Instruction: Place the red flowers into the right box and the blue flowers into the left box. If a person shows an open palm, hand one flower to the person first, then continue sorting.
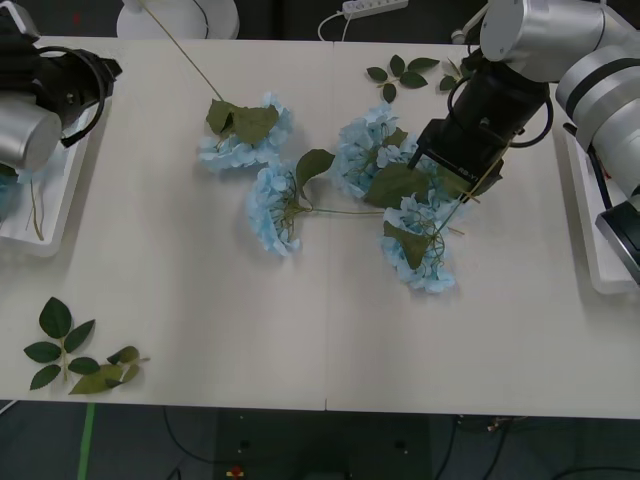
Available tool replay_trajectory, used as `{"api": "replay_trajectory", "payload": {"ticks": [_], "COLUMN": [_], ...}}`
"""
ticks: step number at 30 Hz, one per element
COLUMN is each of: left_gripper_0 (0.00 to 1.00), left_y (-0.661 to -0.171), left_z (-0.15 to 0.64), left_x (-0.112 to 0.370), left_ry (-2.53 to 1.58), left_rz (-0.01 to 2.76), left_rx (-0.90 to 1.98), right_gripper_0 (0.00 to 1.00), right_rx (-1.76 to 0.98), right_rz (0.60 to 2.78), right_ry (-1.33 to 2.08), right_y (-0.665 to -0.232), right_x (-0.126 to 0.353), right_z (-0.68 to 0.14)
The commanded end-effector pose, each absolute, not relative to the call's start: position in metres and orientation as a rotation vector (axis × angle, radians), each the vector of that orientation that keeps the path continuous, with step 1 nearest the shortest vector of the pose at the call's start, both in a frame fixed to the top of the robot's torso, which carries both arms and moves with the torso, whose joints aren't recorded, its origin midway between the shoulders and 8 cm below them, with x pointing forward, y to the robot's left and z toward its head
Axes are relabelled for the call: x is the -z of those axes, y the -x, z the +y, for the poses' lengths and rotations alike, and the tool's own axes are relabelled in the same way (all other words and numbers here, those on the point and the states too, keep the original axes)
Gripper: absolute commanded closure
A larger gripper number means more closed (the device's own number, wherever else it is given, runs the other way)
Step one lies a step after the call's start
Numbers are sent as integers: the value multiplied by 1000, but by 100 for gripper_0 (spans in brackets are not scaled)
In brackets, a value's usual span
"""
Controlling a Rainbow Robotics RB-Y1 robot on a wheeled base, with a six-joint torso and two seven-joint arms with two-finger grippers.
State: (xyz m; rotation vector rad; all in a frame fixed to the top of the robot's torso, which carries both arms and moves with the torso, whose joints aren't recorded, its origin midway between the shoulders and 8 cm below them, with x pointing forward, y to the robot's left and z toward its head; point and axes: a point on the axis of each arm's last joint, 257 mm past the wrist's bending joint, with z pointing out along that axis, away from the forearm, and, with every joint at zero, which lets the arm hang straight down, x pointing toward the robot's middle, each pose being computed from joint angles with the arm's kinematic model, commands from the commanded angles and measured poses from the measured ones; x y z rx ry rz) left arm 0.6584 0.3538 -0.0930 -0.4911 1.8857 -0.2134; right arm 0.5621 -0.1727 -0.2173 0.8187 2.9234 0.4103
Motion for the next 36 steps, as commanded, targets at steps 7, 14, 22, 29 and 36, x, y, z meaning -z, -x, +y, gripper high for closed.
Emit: {"api": "replay_trajectory", "payload": {"ticks": [7,14,22,29,36], "left_gripper_0": [0,0,0,0,0], "left_y": [-681,-693,-727,-744,-755], "left_z": [217,206,233,240,218], "left_x": [45,17,20,16,18], "left_ry": [301,270,164,141,174], "left_rz": [1687,1608,1525,1514,1539], "left_rx": [418,367,291,292,326], "right_gripper_0": [6,6,88,100,100], "right_rx": [-360,-389,-415,-426,-492], "right_rz": [2928,2912,2914,2908,2878], "right_ry": [-618,-628,-619,-610,-596], "right_y": [-572,-576,-576,-578,-587], "right_x": [208,220,221,216,192], "right_z": [-149,-146,-143,-144,-155]}}
